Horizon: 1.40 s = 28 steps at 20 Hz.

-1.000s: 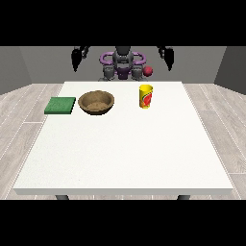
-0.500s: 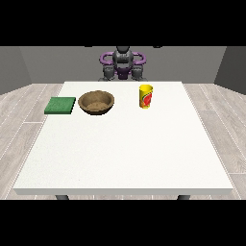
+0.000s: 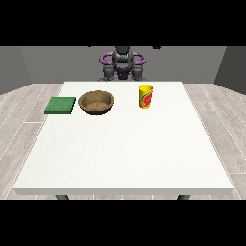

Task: Pick the cup and pour the ball into the bowl, then pick the bowl and place it on the pad

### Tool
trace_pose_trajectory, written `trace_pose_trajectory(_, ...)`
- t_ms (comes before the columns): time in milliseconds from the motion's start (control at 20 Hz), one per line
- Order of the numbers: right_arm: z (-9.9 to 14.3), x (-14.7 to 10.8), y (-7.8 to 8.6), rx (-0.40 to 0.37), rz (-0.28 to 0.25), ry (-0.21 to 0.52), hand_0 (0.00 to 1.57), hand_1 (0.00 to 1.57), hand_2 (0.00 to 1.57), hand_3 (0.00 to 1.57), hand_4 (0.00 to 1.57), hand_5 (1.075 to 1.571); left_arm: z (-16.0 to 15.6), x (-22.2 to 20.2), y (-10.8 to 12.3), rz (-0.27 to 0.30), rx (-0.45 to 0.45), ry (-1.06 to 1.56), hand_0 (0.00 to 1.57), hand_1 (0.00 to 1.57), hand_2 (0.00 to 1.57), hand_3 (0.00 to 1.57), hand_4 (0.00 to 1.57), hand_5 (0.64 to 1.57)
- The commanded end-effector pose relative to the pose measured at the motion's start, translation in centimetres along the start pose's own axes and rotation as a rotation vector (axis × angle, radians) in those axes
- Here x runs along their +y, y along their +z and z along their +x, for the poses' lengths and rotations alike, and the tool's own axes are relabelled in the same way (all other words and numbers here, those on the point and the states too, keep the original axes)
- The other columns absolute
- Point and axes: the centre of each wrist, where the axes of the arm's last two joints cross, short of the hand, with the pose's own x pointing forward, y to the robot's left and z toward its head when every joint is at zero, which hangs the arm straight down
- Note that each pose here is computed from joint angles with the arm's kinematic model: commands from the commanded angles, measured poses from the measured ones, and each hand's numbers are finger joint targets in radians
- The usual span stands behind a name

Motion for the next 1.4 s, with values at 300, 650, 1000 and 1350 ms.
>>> trace_pose_trajectory(300,0.2,-0.8,-3.1,-0.271,0.027,-0.032,0.0,0.0,0.0,0.0,0.68,1.539,-3.2,0.3,-2.2,-0.007,-0.297,-0.094,0.0,0.0,0.0,0.0,0.57,1.507)
trace_pose_trajectory(650,0.5,-2.8,-3.9,-0.305,0.071,-0.012,0.0,0.0,0.0,0.0,0.68,1.553,-7.7,2.6,-4.8,0.025,-0.259,-0.131,0.0,0.0,0.0,0.0,0.31,1.48)
trace_pose_trajectory(1000,-2.3,-7.5,-4.0,-0.283,0.064,-0.032,0.0,0.0,0.0,0.0,0.66,1.56,-10.7,6.0,-5.5,0.008,-0.222,-0.124,0.0,0.0,0.0,0.0,0.02,1.441)
trace_pose_trajectory(1350,-4.1,-7.6,-3.3,-0.218,0.061,-0.012,0.0,0.0,0.0,0.0,0.67,1.563,-15.5,5.9,-4.9,0.015,-0.171,-0.125,0.0,0.0,0.0,0.0,0.19,1.423)
